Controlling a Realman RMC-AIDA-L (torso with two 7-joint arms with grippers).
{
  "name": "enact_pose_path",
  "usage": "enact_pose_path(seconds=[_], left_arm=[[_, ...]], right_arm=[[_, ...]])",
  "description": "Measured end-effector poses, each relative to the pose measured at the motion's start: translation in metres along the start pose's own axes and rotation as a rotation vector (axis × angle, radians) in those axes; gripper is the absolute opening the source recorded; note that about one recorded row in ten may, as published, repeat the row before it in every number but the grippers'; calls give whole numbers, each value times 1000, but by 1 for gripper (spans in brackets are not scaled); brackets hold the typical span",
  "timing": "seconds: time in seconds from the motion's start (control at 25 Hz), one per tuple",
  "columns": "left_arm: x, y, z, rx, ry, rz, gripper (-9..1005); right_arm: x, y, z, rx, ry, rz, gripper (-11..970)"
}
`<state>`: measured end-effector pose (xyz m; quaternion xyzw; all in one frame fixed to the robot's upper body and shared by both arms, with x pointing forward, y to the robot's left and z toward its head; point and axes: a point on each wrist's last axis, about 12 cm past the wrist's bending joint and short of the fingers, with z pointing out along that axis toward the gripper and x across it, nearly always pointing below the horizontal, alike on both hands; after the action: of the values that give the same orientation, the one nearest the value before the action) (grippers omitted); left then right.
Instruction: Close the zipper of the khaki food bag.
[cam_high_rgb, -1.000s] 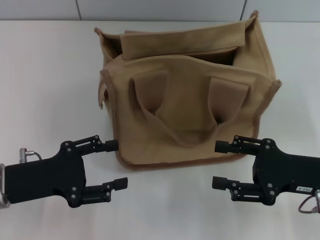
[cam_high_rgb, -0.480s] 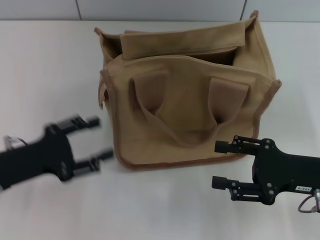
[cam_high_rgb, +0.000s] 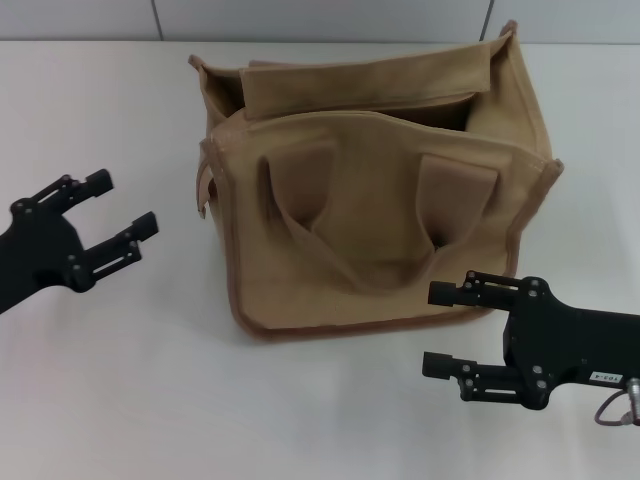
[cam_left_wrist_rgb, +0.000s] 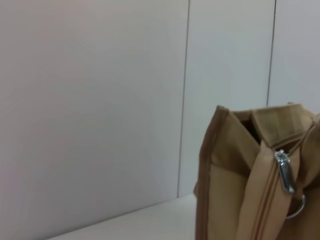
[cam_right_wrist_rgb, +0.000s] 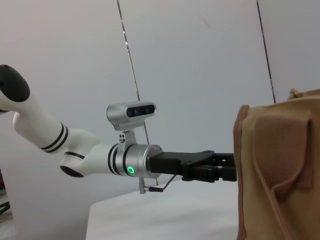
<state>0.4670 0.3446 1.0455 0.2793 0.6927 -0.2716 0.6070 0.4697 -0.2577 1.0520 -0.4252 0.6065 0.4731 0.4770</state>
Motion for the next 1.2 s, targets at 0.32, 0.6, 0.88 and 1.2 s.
enact_pose_path(seconds=[0.32, 0.6, 0.88, 1.2], left_arm=[[-4, -8, 26, 60, -70, -33, 785], [-12, -13, 51, 102, -139, -44, 785], [-17, -12, 50, 38, -244, -79, 785], [-16, -11, 49, 15, -252, -92, 784]], right_arm=[[0, -1, -1, 6, -4, -1, 756], [0, -1, -1, 9, -4, -3, 756], [1, -2, -1, 22, 2, -1, 756], [2, -2, 0, 28, 8, 0, 756]])
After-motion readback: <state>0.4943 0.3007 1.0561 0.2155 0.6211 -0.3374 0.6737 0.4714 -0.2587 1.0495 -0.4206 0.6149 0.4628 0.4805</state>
